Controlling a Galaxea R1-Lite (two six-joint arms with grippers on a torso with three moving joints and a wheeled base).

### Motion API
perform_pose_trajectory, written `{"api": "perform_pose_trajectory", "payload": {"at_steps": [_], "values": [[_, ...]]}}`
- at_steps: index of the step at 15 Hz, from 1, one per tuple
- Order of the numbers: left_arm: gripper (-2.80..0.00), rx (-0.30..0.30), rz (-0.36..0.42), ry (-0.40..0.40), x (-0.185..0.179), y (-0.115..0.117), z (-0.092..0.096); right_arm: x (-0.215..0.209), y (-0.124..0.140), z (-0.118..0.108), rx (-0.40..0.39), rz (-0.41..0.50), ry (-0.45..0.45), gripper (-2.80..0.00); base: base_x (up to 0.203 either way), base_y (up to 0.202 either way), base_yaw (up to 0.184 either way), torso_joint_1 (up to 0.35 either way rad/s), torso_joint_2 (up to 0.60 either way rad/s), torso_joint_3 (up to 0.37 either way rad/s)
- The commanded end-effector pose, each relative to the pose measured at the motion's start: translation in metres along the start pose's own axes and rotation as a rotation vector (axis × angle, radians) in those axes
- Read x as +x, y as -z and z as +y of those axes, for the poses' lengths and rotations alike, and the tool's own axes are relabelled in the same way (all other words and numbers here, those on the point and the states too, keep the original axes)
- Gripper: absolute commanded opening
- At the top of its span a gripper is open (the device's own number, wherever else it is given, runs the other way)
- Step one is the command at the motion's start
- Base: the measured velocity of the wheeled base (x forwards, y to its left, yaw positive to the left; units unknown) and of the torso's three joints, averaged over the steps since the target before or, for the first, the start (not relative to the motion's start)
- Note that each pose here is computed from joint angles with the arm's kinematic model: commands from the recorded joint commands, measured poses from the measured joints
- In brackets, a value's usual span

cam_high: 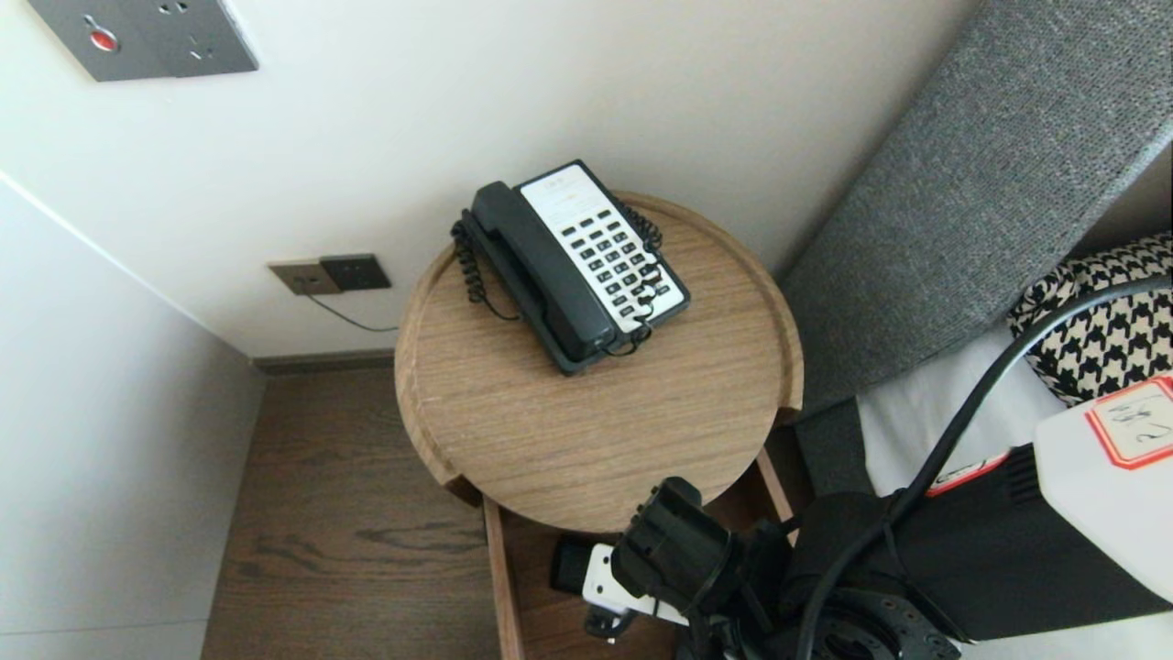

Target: Take the remote control out of the drawer one by one and place them on the table

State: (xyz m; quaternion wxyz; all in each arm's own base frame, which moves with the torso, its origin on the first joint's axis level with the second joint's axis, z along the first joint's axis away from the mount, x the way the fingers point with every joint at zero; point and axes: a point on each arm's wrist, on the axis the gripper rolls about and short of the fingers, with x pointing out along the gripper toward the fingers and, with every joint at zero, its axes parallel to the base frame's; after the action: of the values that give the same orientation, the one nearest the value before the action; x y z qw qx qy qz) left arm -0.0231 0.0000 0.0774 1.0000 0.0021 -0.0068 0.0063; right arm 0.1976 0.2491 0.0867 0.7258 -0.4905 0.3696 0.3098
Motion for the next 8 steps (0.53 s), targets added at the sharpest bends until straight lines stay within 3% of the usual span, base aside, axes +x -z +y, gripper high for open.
{"api": "perform_pose_trajectory", "payload": {"at_steps": [1, 8], "values": [[-2.8, 0.0, -0.002, -0.001, 0.0, 0.0, 0.0, -0.008, -0.003, -0.004, 0.007, -0.027, 0.017, 0.0, 0.0, 0.0, 0.0, 0.0, 0.0, 0.0], [-2.8, 0.0, -0.002, -0.001, 0.0, 0.0, 0.0, -0.03, -0.003, -0.01, 0.027, -0.085, 0.037, 0.0, 0.0, 0.0, 0.0, 0.0, 0.0, 0.0]]}}
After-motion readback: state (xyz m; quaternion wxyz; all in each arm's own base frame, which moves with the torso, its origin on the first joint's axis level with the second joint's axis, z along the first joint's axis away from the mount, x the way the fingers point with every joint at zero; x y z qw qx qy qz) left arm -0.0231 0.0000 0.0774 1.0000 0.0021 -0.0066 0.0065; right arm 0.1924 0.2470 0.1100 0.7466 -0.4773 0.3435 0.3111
